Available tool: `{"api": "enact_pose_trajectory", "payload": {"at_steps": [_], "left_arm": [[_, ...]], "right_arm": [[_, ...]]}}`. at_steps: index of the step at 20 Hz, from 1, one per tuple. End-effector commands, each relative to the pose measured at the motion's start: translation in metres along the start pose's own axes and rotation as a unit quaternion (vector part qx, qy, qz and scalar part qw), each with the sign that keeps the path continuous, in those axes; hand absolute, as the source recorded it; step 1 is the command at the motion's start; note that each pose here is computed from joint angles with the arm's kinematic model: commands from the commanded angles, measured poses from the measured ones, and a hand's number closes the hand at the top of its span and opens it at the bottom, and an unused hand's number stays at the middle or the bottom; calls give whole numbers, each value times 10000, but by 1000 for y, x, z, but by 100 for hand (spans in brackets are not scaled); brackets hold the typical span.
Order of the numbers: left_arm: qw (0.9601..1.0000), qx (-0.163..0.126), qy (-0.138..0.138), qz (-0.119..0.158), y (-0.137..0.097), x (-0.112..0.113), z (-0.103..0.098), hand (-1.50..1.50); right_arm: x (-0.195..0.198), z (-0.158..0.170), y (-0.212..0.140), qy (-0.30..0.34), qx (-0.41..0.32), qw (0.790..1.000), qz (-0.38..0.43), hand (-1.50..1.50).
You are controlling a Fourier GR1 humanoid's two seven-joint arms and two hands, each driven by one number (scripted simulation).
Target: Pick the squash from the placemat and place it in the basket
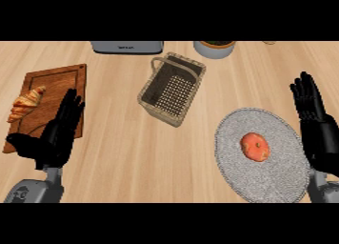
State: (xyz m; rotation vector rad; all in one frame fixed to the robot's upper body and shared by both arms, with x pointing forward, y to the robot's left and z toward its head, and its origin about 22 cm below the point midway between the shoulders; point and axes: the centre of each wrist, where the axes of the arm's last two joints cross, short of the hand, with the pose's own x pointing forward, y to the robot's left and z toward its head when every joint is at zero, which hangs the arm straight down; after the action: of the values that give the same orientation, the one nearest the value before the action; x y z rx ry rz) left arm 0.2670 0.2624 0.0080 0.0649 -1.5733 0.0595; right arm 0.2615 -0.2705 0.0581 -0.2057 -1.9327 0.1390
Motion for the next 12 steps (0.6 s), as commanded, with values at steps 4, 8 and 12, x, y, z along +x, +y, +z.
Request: {"api": "enact_pose_trajectory", "payload": {"at_steps": [4, 8, 12], "left_arm": [[9983, 148, -556, -120, -6, 25, 4, 0], [9988, 9, -485, -36, -16, 18, 12, 0], [9988, 31, -487, -103, 1, 34, 17, 0]], "right_arm": [[-2, -6, -54, 5, 1329, 9881, -779, 150], [3, 22, -5, -722, 3387, 9300, -1233, 150], [9, 78, 45, -607, 2847, 9559, -399, -150]]}}
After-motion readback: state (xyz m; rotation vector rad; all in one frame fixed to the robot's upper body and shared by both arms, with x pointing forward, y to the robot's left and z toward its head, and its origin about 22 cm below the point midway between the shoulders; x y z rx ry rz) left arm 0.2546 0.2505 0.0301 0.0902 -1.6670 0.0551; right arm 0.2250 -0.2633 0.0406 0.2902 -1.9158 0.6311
